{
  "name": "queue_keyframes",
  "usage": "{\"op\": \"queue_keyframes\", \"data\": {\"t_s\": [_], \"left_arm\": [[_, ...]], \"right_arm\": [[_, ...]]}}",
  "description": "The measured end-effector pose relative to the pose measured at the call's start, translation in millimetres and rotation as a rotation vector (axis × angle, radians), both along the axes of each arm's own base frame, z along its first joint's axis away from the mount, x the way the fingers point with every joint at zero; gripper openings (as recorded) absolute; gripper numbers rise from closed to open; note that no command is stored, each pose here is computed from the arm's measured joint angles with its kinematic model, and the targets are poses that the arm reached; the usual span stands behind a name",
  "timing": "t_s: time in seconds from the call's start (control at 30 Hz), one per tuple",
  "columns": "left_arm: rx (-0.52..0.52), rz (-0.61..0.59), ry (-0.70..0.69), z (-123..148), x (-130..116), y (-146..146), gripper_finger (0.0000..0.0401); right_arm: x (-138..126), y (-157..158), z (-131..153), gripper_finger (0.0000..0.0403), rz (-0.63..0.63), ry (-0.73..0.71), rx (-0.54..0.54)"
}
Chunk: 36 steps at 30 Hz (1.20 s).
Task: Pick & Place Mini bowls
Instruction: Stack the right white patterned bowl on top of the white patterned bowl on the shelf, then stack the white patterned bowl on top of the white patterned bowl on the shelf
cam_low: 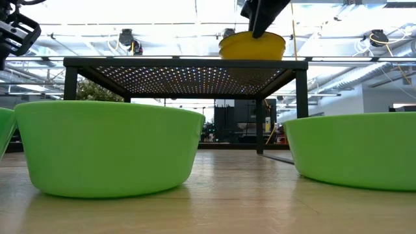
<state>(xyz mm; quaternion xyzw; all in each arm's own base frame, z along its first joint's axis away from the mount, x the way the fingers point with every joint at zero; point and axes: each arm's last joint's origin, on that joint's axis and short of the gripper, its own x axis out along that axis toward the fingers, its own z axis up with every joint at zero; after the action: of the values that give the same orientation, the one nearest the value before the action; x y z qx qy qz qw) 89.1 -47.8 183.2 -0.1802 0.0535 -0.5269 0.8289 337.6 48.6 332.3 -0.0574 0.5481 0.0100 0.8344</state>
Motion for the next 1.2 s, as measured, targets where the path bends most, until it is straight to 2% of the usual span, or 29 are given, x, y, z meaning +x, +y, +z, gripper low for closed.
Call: {"op": "queue_keyframes", "data": {"t_s": [0.27, 0.43, 0.57, 0.8, 0.9, 1.03, 1.2], "left_arm": [[0.000, 0.000, 0.000, 0, 0, 0, 0.0047], [0.000, 0.000, 0.000, 0, 0, 0, 0.0047], [0.000, 0.000, 0.000, 0, 0, 0, 0.0047], [0.000, 0.000, 0.000, 0, 0, 0, 0.0047], [0.000, 0.000, 0.000, 0, 0, 0, 0.0047], [0.000, 0.000, 0.000, 0, 0, 0, 0.0047], [0.000, 0.000, 0.001, 0, 0, 0, 0.0047]], "right_arm": [[1, -1, 18, 0.0107, 0.034, -0.064, -0.012], [-1, -28, 16, 0.0049, -0.033, -0.004, -0.126], [0, -50, 15, 0.0006, -0.055, 0.000, -0.057], [2, -64, 9, 0.0003, -0.060, -0.003, -0.054], [1, -65, 15, 0.0002, -0.020, -0.016, -0.075], [-22, -70, 44, 0.0001, -0.034, -0.110, -0.119], [-77, -74, 82, 0.0001, -0.111, -0.354, -0.190]]}}
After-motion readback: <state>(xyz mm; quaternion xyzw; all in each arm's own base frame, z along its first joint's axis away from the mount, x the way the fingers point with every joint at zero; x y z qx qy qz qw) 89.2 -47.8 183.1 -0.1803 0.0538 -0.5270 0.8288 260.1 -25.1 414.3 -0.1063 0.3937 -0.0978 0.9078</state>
